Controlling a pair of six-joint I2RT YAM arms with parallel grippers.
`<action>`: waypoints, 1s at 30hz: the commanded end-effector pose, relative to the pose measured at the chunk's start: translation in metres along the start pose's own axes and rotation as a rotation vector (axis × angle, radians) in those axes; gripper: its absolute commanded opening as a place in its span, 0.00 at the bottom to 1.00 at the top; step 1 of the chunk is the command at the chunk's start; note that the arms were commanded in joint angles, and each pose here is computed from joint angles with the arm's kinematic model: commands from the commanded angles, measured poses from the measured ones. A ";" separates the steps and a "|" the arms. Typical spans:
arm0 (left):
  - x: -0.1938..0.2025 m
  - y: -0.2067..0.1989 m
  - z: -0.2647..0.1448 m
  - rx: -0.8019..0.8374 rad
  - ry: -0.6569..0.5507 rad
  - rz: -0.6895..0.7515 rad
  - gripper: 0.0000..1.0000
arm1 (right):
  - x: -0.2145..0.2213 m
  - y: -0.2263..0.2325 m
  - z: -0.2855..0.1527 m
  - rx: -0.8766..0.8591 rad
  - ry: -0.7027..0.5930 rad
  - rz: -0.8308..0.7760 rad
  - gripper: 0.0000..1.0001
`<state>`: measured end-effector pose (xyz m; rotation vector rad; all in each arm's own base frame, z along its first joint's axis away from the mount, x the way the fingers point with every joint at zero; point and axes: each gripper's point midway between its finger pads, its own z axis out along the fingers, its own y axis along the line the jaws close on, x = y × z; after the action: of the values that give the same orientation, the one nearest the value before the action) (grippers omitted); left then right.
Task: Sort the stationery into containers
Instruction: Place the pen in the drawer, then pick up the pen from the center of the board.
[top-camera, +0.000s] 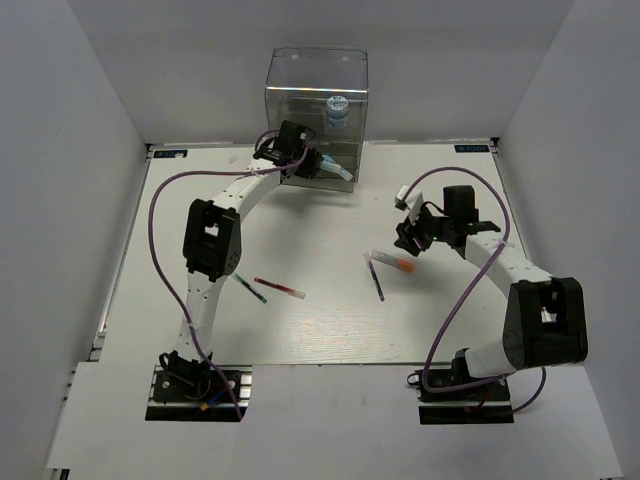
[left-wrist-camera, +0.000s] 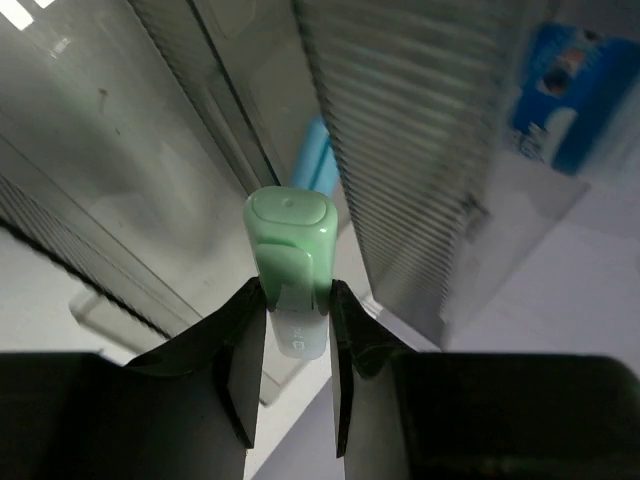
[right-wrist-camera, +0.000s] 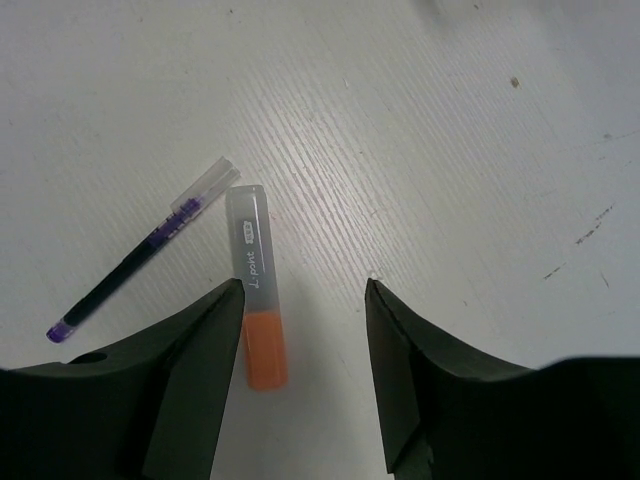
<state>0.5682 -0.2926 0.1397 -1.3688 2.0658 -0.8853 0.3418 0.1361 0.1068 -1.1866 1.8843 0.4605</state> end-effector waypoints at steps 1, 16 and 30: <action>-0.019 -0.047 -0.016 0.132 -0.050 -0.053 0.26 | 0.000 0.010 -0.006 -0.024 -0.011 -0.010 0.58; -0.007 -0.069 -0.058 0.256 0.057 -0.007 0.71 | 0.044 0.023 0.009 -0.109 0.097 -0.102 0.67; 0.004 -0.044 -0.157 0.481 0.068 0.427 0.81 | 0.087 0.013 0.035 -0.180 0.253 -0.066 0.58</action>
<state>0.5081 -0.2793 0.2468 -0.8251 1.9831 -1.1197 0.3188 0.1200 0.0171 -1.4568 2.0321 0.4994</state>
